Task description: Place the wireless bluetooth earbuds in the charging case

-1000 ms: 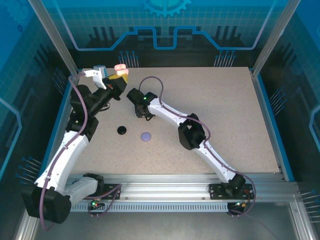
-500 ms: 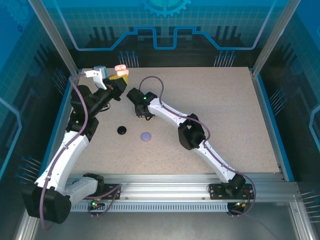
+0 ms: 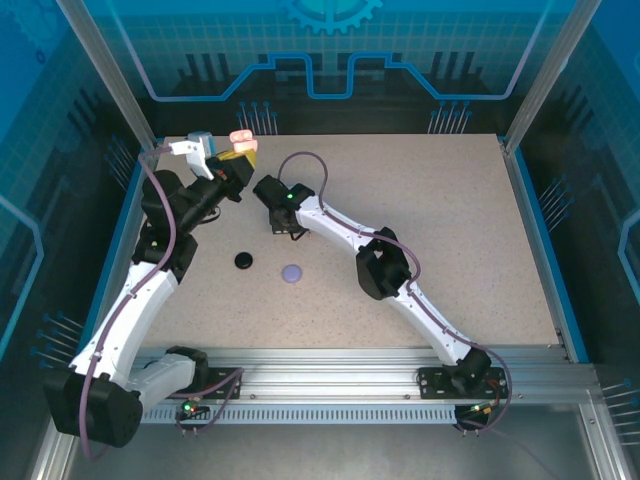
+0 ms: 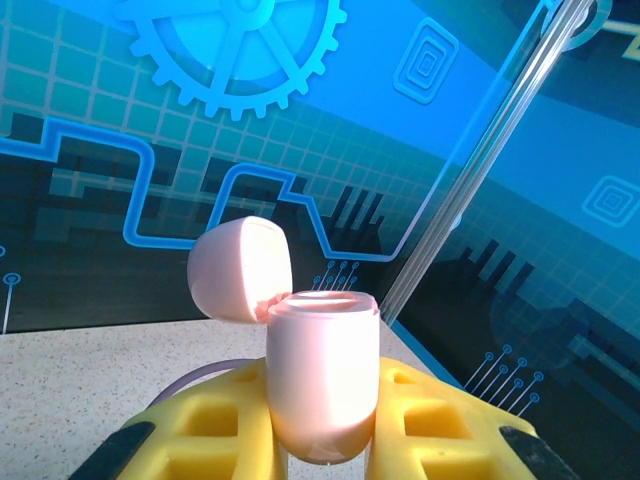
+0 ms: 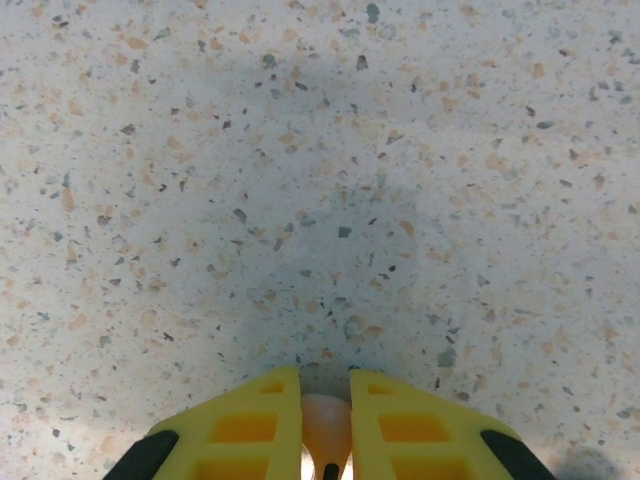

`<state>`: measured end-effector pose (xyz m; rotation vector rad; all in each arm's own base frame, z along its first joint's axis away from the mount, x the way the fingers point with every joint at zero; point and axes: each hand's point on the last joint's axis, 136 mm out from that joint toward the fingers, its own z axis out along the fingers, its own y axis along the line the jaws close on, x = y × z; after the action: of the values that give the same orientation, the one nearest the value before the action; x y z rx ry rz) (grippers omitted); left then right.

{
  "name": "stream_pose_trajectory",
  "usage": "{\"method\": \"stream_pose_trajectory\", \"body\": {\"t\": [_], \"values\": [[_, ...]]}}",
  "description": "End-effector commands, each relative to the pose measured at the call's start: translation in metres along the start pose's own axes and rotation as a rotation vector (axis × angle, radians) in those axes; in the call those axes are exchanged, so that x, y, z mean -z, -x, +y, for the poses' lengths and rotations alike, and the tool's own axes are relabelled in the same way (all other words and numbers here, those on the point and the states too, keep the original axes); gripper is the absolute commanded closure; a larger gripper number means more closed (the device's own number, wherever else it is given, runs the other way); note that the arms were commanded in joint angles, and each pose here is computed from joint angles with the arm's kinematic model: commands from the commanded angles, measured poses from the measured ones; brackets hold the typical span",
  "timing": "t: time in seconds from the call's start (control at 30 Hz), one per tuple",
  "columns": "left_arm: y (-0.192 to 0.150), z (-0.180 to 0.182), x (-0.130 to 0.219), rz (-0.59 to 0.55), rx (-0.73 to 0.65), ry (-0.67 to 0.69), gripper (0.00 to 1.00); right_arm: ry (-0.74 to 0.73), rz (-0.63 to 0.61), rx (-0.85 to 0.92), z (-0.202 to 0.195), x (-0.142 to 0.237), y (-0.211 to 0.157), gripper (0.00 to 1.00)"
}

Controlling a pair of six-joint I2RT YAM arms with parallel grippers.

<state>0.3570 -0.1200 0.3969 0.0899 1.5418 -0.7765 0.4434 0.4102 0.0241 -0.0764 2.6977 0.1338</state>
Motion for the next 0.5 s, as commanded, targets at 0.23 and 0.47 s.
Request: {"method": "stream_pose_trajectory", "body": {"t": [0.23,0.47], "values": [[0.007,-0.006,0.002,-0.013,-0.014,-0.013,1.0,0.07,-0.029,0.009,0.01,0.023,0.015,0.91],[0.006,-0.012,0.002,-0.004,-0.041,-0.044,1.0,0.082,-0.087,0.002,-0.002,0.055,0.038,0.93]]}}
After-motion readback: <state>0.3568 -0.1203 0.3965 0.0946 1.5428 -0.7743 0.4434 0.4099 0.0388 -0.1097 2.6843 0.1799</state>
